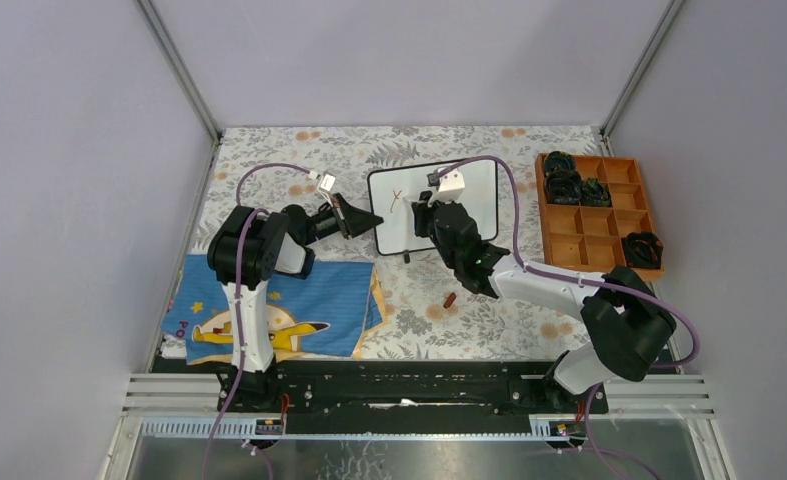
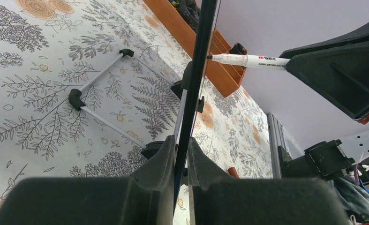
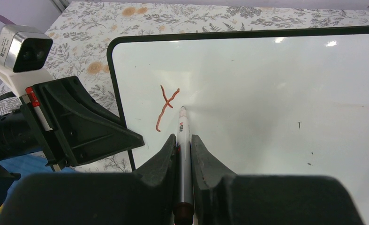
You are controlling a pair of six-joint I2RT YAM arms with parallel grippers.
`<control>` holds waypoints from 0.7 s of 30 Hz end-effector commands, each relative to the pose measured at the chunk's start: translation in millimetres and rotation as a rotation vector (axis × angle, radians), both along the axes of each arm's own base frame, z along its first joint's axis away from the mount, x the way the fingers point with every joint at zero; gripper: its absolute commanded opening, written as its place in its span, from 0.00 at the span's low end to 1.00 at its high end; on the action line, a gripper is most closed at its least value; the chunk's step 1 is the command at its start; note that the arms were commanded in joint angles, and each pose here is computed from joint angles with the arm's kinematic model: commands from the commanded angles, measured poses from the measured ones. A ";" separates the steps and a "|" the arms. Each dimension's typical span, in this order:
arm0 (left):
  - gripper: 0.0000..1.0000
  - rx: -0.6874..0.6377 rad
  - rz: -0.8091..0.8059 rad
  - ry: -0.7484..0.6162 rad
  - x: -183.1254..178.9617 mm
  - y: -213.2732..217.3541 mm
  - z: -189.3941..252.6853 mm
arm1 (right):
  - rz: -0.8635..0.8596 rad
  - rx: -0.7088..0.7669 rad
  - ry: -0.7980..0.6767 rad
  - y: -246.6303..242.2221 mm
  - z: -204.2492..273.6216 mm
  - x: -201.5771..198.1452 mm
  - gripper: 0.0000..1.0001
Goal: Write a sentence on the whiteboard
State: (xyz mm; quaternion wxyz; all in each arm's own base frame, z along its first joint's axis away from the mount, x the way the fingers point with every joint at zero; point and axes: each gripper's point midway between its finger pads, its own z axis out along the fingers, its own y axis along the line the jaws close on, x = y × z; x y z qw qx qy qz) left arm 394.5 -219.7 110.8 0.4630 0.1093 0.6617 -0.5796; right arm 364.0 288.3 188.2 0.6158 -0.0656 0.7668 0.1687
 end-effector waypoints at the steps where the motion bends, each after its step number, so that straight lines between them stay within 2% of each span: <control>1: 0.00 0.001 0.016 -0.064 -0.2 5.9 6.2 | -0.006 0.037 -0.030 2.7 15.5 6.2 0.00; 21: 0.00 0.003 0.015 -0.067 -0.8 5.4 6.4 | -0.034 0.006 -0.005 -14.1 1.1 -2.0 0.00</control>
